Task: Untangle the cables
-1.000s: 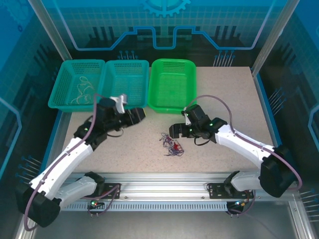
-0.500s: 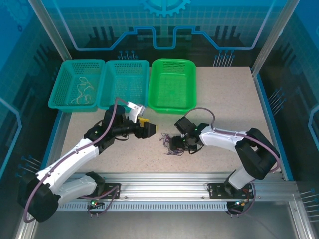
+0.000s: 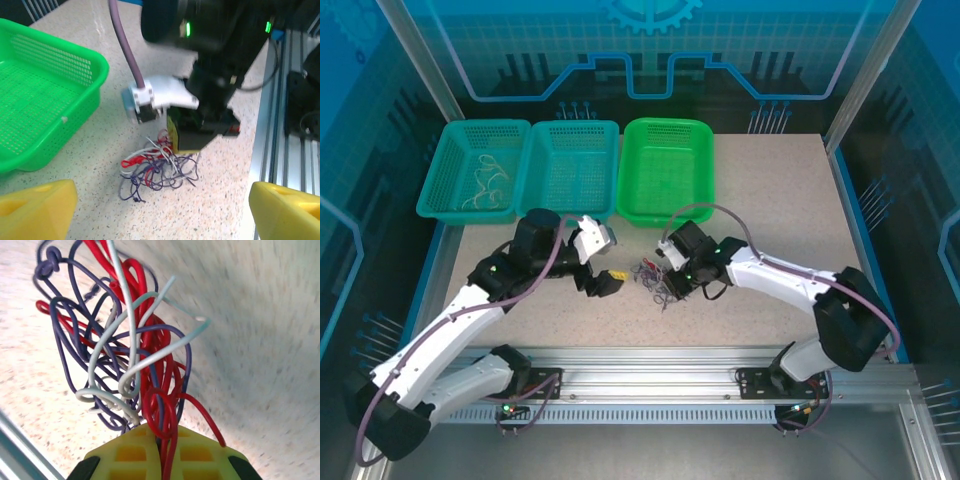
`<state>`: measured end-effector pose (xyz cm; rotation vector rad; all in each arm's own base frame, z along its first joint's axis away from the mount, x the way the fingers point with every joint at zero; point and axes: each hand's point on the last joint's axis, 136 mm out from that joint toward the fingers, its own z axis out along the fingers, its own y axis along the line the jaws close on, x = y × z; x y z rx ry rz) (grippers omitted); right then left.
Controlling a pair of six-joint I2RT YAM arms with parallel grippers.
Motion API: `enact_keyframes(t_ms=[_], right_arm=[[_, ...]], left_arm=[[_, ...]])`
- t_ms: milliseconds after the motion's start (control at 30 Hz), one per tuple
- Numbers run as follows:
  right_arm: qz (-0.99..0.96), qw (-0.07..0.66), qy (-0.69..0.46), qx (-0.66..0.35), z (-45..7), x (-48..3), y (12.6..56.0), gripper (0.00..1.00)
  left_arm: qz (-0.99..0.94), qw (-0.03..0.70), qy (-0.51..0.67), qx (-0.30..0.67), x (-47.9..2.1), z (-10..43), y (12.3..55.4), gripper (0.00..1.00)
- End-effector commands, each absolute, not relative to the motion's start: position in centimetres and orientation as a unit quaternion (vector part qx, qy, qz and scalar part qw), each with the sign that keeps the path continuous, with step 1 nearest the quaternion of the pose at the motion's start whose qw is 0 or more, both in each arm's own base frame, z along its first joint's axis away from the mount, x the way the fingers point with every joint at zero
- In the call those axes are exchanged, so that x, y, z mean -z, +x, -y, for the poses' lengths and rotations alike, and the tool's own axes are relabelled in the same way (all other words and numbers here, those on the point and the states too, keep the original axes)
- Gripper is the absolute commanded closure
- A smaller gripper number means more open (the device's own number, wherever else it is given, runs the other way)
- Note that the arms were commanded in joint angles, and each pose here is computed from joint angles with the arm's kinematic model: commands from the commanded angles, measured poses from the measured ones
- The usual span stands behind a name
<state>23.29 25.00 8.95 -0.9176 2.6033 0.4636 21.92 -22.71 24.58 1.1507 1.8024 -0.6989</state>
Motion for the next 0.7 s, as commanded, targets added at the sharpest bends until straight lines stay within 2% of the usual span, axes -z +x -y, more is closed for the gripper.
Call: enact_keyframes(t_ms=[0,233,300,400,467,667], right_arm=[[-0.861,0.187,-0.442,-0.168,-25.4,-11.8,22.3,1.0],[-0.808,0.225,-0.502,-0.212,-26.2,-15.5,20.1,1.0],[-0.798,0.238,-0.507,-0.223,-26.3,-16.5,19.7,1.0],[-0.783,0.258,-0.515,-0.236,-26.4,-17.7,19.1,1.0],[-0.775,0.264,-0.52,-0.245,-26.5,-18.0,18.7,1.0],[-0.778,0.246,-0.526,-0.239,-26.3,-17.3,18.4,1.0]], left_arm=[[-0.681,0.417,0.525,0.296,-24.7,23.9,20.7,0.09],[-0.66,0.441,0.534,0.292,-24.2,24.8,21.8,0.1],[-0.662,0.431,0.54,0.29,-23.5,24.9,21.9,0.14],[-0.666,0.41,0.542,0.307,-23.1,25.5,22.0,0.27],[-0.665,0.398,0.537,0.333,-23.3,26.3,22.0,0.31],[-0.642,0.41,0.531,0.37,-24.4,27.8,21.7,0.31]])
